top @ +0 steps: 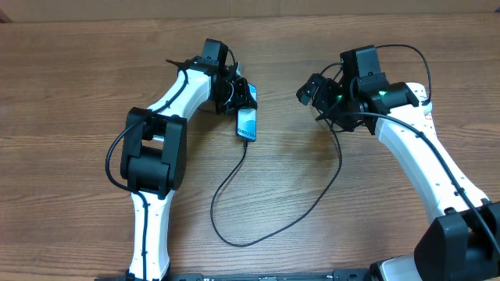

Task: Plug charger to phone and switch on socket
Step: 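Lower the phone flat onto the table with the left gripper, then open the left gripper, release the phone, and lift away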

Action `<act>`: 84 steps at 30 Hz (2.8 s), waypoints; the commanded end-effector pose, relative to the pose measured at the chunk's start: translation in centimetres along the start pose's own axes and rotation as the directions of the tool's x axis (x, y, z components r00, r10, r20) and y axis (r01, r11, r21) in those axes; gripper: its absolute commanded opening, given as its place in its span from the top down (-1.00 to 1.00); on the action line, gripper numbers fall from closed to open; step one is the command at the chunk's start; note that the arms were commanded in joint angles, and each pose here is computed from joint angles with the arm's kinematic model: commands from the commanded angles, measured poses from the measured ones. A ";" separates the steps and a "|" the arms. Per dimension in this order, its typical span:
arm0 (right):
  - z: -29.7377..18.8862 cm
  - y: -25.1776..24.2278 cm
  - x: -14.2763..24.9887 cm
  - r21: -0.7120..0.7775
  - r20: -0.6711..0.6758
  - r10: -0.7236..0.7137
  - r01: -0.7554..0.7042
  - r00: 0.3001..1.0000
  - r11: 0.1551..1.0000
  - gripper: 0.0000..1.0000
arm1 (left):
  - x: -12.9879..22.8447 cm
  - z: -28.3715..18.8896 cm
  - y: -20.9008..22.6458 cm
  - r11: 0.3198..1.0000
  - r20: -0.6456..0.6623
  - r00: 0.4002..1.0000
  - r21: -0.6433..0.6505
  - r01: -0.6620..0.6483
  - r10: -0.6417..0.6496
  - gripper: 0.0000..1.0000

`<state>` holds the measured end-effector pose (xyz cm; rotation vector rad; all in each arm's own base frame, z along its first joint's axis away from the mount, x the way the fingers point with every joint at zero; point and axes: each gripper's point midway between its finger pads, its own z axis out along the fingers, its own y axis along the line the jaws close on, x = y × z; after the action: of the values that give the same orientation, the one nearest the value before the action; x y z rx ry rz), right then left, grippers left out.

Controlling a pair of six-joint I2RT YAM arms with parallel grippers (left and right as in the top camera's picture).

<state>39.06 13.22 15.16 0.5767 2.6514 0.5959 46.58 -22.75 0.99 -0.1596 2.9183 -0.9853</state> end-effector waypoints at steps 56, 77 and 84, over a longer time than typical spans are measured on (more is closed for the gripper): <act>-1.0 0.5 -0.3 -0.006 0.031 -0.018 0.019 0.999 1.000 -1.00 | -0.1 -0.8 1.0 0.997 0.014 1.000 -0.080 0.016 -0.015 -0.99; -1.0 0.5 -0.3 -0.006 0.031 -0.018 0.019 0.999 1.000 -1.00 | 0.4 -1.2 3.7 0.974 0.024 0.999 -0.223 0.051 -0.046 -0.99; -1.0 0.3 -0.4 0.003 0.034 -0.018 0.018 0.999 1.000 -1.00 | 0.2 -1.4 4.6 0.961 0.043 0.998 -0.273 0.055 -0.045 -0.99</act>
<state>38.96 13.12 15.07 0.5803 2.6558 0.5874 46.36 -20.83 2.39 -0.2070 2.9569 -0.7969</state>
